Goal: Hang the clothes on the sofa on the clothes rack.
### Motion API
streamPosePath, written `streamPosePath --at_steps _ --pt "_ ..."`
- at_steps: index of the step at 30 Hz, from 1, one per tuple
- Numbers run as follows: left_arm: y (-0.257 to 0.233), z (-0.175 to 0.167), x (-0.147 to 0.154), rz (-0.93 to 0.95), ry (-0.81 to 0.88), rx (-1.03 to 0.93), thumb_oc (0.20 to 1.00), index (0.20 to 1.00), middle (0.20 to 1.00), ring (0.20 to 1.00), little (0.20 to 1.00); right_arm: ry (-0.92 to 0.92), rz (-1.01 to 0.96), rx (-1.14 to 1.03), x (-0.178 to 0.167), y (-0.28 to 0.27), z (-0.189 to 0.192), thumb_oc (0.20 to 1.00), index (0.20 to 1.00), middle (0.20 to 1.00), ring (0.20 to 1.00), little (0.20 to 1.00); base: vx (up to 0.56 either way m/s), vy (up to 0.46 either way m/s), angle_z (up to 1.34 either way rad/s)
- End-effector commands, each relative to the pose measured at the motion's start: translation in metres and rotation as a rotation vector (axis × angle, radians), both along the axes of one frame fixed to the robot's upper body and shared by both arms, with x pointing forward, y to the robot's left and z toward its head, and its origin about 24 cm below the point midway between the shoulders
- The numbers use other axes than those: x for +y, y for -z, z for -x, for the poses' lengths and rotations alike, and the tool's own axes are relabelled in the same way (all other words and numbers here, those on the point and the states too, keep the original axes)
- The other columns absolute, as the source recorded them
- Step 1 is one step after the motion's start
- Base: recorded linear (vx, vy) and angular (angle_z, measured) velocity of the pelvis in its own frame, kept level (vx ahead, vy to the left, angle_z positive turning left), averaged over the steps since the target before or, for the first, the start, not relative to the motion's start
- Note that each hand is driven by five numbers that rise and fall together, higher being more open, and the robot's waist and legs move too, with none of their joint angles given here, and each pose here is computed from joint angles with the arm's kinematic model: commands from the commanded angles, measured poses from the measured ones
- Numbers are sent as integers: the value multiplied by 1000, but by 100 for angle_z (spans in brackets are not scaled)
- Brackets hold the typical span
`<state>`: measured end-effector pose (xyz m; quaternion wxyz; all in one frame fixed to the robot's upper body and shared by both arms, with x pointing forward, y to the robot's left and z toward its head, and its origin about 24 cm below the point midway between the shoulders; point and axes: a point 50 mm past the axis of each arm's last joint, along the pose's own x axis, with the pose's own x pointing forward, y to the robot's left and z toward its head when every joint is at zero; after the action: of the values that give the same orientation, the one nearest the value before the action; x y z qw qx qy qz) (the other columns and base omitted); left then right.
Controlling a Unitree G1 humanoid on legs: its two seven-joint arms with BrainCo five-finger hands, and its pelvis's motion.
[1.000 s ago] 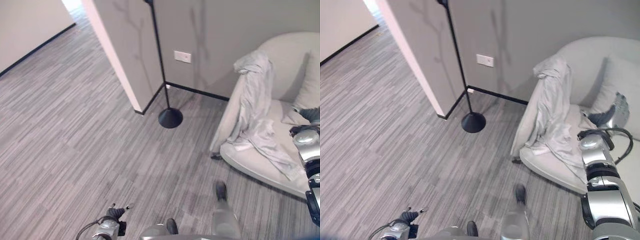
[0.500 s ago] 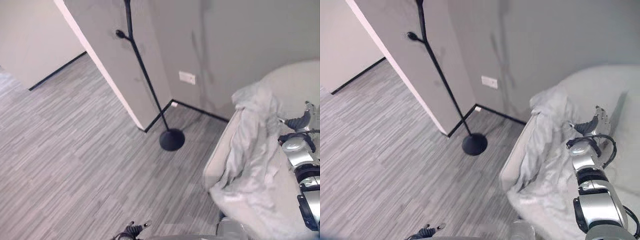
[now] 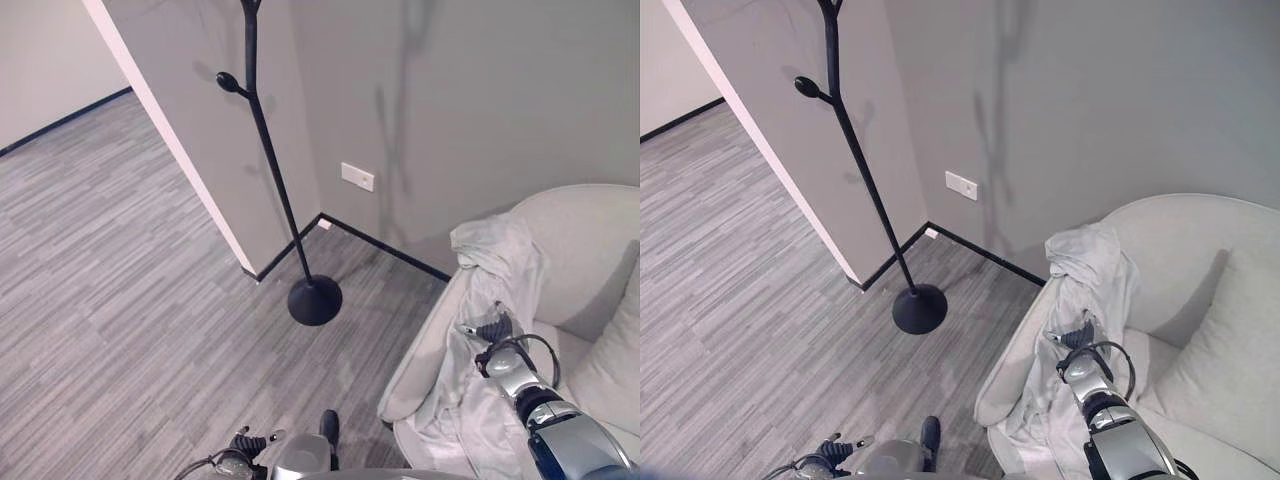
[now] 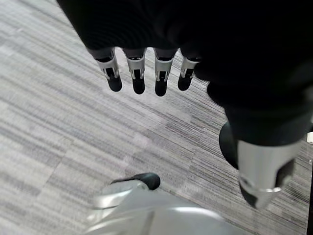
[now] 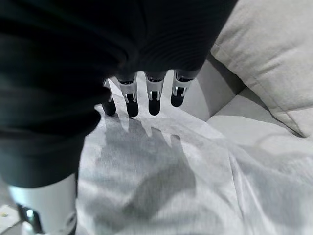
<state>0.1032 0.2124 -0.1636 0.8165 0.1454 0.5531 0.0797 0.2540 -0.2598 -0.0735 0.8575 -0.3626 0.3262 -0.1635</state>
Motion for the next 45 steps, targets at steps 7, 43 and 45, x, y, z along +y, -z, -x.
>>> streamPosePath --at_steps 7,43,45 --pt "-6 -21 1 -48 103 -35 1000 1000 1000 1000 1000 120 60 -103 -33 -34 -24 1000 1000 1000 1000 1000 -14 96 4" --pt "-35 -98 -38 -115 533 -265 1000 1000 1000 1000 1000 302 -425 -98 5 -21 -34 200 200 200 200 200 -47 69 1" --pt "-31 -90 -36 -110 518 -230 1000 1000 1000 1000 1000 330 -454 -82 7 -11 -24 200 200 200 200 200 67 -1 2"
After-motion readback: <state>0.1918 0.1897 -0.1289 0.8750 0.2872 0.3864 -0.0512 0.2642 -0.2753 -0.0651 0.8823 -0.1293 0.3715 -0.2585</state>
